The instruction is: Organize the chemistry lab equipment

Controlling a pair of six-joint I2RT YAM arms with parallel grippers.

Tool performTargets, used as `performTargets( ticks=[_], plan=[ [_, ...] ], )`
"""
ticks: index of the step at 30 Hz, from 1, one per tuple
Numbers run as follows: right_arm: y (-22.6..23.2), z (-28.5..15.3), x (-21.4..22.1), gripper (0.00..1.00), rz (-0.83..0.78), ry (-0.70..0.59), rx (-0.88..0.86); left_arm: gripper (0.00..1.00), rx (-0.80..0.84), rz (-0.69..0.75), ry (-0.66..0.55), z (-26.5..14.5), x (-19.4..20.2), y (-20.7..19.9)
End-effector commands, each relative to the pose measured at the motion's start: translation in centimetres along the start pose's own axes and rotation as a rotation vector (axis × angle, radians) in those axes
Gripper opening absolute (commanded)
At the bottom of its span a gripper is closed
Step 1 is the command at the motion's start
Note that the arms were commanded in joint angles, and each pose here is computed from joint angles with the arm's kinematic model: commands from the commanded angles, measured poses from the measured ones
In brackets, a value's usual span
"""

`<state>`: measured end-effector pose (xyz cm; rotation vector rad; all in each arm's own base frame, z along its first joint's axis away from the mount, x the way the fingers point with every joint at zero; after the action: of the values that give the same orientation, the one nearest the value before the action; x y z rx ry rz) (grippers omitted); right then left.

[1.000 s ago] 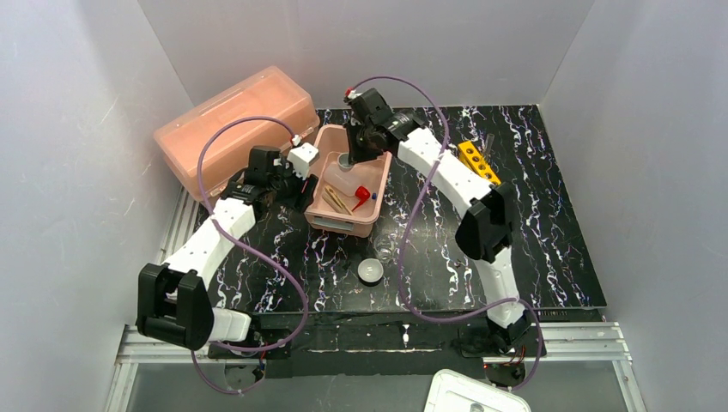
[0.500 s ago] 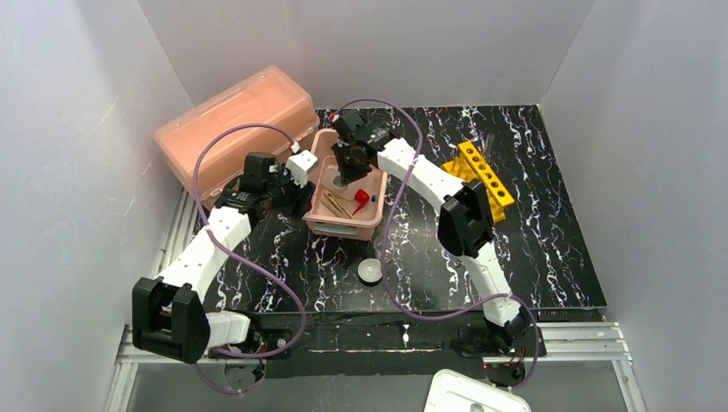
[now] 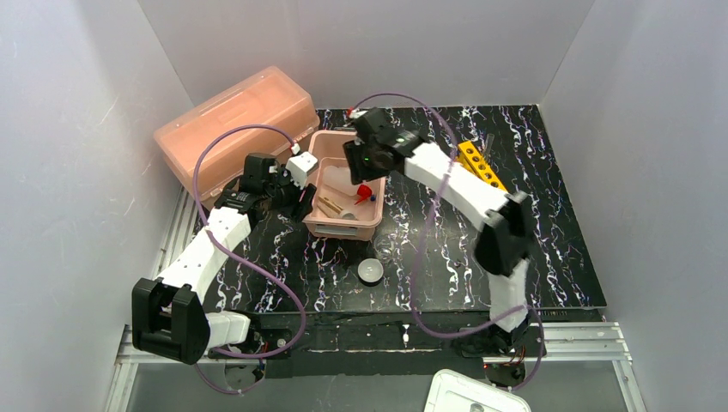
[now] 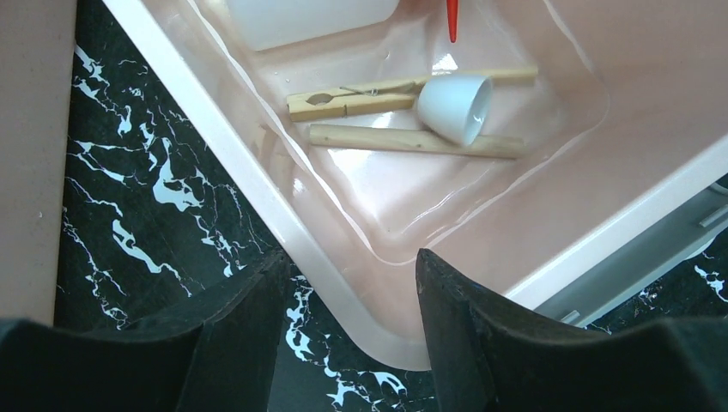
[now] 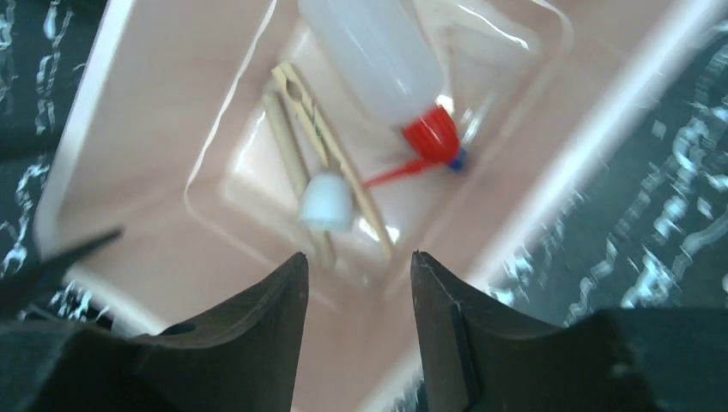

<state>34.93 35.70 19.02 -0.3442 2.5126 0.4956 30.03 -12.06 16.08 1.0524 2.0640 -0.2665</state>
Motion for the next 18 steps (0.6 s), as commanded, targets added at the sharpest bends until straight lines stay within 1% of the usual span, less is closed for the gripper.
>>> performTargets(
  ticks=[1, 4, 6, 10, 12, 15, 18],
  plan=[
    [0.1, -11.0, -2.0, 0.56, 0.009, -0.241, -0.094, 0.55, 0.035, -0.007, 0.04, -0.9, 0.8, -1.0],
    [-1.9, -12.4, 1.7, 0.56, 0.022, -0.221, -0.088, 0.54, 0.031, -0.003, 0.043, -0.9, 1.0, -0.9],
    [-3.7, -11.5, 5.9, 0.55, 0.044, -0.149, -0.071, 0.54, 0.025, 0.001, 0.045, -0.9, 1.1, -0.9],
    [-6.0, -9.8, 11.5, 0.54, 0.121, -0.055, -0.042, 0.55, 0.016, 0.003, 0.059, -0.8, 1.4, -0.7],
    [-6.2, -9.2, 12.9, 0.53, 0.167, -0.034, -0.049, 0.54, 0.022, -0.01, 0.069, -0.9, 1.2, -0.7],
    [-6.0, -8.5, 13.5, 0.53, 0.211, -0.035, -0.071, 0.54, 0.025, -0.016, 0.065, -1.0, 1.1, -0.8],
    [-6.1, -8.0, 13.9, 0.53, 0.215, -0.027, -0.074, 0.55, 0.024, -0.014, 0.058, -1.1, 0.9, -0.8]
  ],
)
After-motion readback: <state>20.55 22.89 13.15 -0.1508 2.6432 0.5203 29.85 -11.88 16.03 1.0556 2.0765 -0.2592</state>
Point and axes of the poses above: each gripper's point midway between its finger pads, its own z axis out along the fingers, its own y axis along the line the jaws close on, x = y × z, the point moved 2 cm from there along -z, back along the fingers, and after that the axes turned 10 degrees about z, right-handed, at the moved point
